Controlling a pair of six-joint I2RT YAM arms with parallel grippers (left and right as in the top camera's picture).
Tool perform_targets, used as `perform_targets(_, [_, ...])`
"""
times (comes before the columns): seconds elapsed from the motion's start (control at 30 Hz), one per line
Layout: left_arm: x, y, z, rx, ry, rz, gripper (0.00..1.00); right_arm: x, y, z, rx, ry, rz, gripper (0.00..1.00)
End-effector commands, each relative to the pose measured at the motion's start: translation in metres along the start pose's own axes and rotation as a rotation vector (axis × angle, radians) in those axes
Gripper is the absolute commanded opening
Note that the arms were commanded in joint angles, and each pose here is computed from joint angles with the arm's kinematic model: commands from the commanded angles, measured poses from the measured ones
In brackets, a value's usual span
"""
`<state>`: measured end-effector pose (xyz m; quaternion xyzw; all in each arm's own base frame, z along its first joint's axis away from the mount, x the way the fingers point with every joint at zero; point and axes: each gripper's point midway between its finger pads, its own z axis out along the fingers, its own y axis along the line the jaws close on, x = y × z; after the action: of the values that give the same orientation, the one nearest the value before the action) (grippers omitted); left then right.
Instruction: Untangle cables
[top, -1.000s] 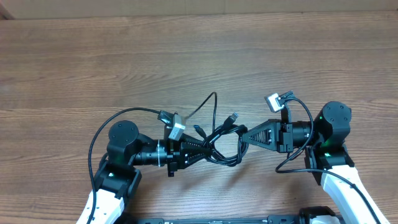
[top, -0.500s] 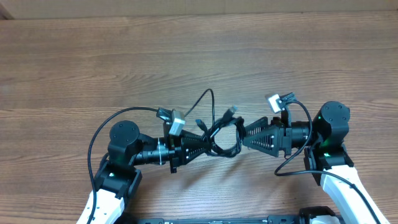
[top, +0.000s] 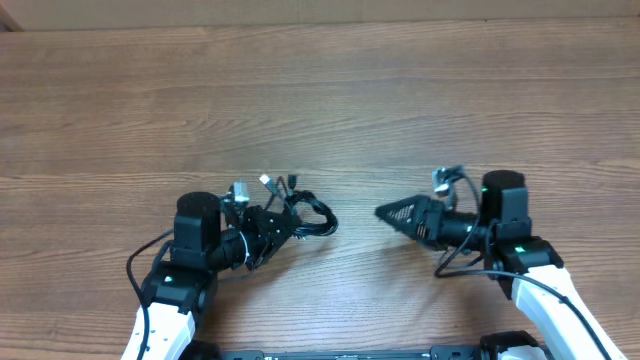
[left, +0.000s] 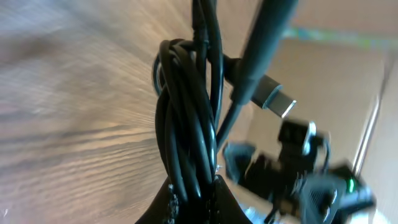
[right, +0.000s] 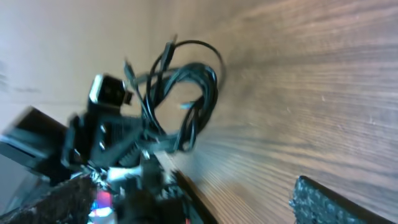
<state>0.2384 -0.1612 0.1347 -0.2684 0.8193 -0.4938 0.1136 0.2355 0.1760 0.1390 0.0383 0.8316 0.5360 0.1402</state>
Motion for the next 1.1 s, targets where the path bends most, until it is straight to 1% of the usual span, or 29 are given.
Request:
perform_targets(0.0, [-0.013,-0.001,-0.002,-0.005,-0.075,-0.193,0.04,0.012,-0.001,0.014,0.060,0.032,-0.140,0.90])
perform_targets(0.07, [-0.013,-0.001,-0.002,-0.005,-0.075,-0.223,0.04,0.017,-0.004,0.023,0.114,0.036,-0.162,0.81])
perform_targets(0.1, [-0.013,-0.001,-0.002,-0.004,-0.074,-0.230,0.04,0.019,-0.007,0.028,0.149,0.030,-0.144,0.77])
perform_targets(0.17, [-0.013,-0.001,-0.002,-0.003,-0.071,-0.235,0.05,0.024,-0.011,0.035,0.199,0.020,-0.090,0.75])
perform_targets(0.27, [-0.013,-0.001,-0.002,-0.003,-0.071,-0.235,0.04,0.031,-0.008,0.045,0.231,0.003,-0.037,0.75])
perform_targets(0.4, [-0.010,-0.003,-0.002,0.003,-0.053,-0.245,0.04,0.036,0.015,0.058,0.170,-0.006,-0.040,0.75])
perform_targets(0.47, [-0.007,-0.004,-0.002,0.006,-0.038,-0.253,0.04,0.035,0.019,0.063,0.173,-0.038,-0.010,0.71])
perform_targets(0.57, [-0.003,-0.005,-0.002,0.012,-0.016,-0.254,0.04,0.035,0.013,0.068,0.225,-0.090,0.055,0.55])
perform_targets(0.63, [-0.001,-0.006,-0.002,0.017,0.001,-0.264,0.04,0.038,0.009,0.072,0.249,-0.105,0.094,0.49])
perform_targets(0.67, [0.001,-0.007,-0.002,0.018,0.009,-0.270,0.04,0.040,0.007,0.074,0.261,-0.109,0.112,0.47])
perform_targets(0.87, [0.003,-0.006,-0.002,0.016,0.021,-0.276,0.04,0.051,0.012,0.089,0.239,-0.070,0.094,0.48])
perform_targets(0.93, [0.003,-0.006,-0.002,0.015,0.021,-0.276,0.04,0.054,0.020,0.093,0.207,-0.058,0.082,0.49])
perform_targets(1.0, [0.003,-0.006,-0.002,0.015,0.021,-0.276,0.04,0.056,0.029,0.096,0.173,-0.052,0.065,0.52])
perform_targets(1.07, [0.003,-0.006,-0.002,0.015,0.021,-0.276,0.05,0.054,0.035,0.097,0.149,-0.061,0.067,0.53])
